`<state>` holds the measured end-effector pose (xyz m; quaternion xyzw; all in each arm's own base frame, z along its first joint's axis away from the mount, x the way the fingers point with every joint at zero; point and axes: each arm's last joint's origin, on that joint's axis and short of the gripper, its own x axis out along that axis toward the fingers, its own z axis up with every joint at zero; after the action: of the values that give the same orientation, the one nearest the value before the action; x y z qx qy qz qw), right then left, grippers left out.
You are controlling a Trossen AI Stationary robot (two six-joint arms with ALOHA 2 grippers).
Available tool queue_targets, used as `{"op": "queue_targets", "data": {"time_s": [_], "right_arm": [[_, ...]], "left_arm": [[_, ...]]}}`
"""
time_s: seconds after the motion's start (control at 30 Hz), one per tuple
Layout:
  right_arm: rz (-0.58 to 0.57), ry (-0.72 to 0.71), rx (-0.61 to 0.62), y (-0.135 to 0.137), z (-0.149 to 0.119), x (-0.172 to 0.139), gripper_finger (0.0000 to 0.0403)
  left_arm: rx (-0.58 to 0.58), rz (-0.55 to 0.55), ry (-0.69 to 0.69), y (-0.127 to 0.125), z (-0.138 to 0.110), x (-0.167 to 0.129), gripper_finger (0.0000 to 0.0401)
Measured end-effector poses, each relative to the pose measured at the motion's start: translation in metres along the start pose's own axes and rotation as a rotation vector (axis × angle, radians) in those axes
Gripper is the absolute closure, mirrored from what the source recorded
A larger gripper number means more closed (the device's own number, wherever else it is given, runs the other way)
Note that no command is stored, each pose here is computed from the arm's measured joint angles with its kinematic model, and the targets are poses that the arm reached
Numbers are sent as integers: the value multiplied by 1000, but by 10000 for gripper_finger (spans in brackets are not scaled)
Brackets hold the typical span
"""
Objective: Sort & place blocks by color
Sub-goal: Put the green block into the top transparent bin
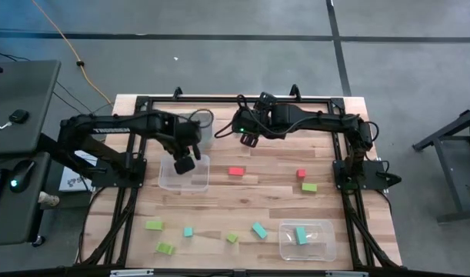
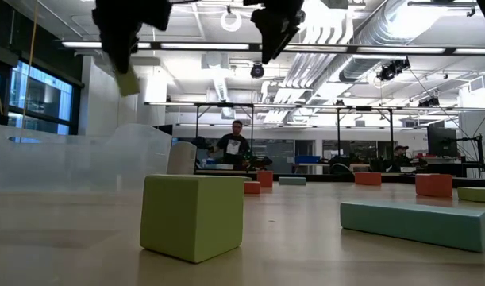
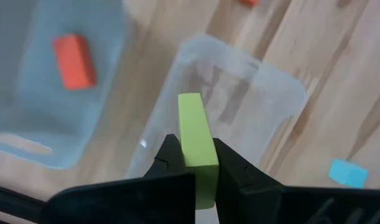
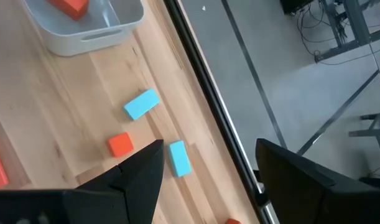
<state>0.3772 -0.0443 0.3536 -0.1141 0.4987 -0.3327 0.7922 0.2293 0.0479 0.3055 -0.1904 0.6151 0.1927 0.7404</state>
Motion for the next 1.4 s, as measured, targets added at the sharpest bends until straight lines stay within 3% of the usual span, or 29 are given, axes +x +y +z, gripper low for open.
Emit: {"op": "queue_targets", "data": {"time_s": [0.3,0.7,1.4], "right_arm": [[-1,12,11,-5,0,4,160],[23,20,9,-7,0,7,160],[23,21,12,-7,0,7,160]], "left_arm": [[-12,-12,95,-13,-19,42,401],[-62,28,204,-12,-46,87,401],[-93,7,248,-5,-67,125,400]]}}
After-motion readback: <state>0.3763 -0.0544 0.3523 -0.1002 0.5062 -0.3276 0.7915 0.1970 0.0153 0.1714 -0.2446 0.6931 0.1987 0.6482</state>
